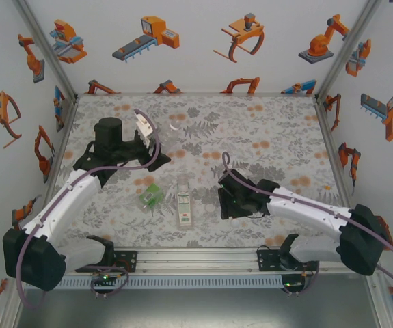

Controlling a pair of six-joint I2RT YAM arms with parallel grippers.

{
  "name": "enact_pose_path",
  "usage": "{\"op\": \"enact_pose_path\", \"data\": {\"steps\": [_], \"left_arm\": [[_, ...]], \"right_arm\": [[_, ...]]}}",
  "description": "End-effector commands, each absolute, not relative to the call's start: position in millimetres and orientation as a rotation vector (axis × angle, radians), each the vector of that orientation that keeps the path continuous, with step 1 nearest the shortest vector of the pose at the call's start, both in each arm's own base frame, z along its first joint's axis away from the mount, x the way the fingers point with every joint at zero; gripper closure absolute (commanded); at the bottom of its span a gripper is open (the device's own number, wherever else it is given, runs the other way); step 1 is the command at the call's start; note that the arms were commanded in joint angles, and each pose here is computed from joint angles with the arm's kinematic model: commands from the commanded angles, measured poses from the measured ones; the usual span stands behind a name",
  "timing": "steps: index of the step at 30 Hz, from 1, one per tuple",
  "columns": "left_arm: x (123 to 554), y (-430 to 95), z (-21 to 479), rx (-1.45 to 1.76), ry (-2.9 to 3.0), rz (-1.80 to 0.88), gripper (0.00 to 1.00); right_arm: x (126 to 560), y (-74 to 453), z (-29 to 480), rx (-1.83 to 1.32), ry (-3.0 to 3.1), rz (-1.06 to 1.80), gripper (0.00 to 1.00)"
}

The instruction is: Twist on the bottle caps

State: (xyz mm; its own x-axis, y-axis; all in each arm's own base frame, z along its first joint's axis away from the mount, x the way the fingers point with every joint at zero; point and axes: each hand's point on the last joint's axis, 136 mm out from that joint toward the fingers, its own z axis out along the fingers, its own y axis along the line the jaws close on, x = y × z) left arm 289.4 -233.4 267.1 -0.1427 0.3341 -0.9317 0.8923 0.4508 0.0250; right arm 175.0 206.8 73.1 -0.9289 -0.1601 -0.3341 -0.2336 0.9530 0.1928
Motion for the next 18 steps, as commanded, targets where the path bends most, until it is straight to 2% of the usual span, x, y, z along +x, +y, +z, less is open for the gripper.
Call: {"op": "enact_pose_path", "data": {"steps": [1, 10, 18], "left_arm": [[281, -236, 278, 1.101, 1.655, -0.679, 1.00], [282, -236, 279, 1.091, 1.663, -0.663, 1.00], [281, -239, 277, 1.095, 1.671, -0.675, 1.00]], "right_arm": [[178, 198, 76, -0.223, 2.793, 0.251, 0.49], [162, 179, 67, -0.100, 2.815, 0.269, 0.49], [151, 169, 57, -0.056, 2.835, 0.252, 0.54]]}}
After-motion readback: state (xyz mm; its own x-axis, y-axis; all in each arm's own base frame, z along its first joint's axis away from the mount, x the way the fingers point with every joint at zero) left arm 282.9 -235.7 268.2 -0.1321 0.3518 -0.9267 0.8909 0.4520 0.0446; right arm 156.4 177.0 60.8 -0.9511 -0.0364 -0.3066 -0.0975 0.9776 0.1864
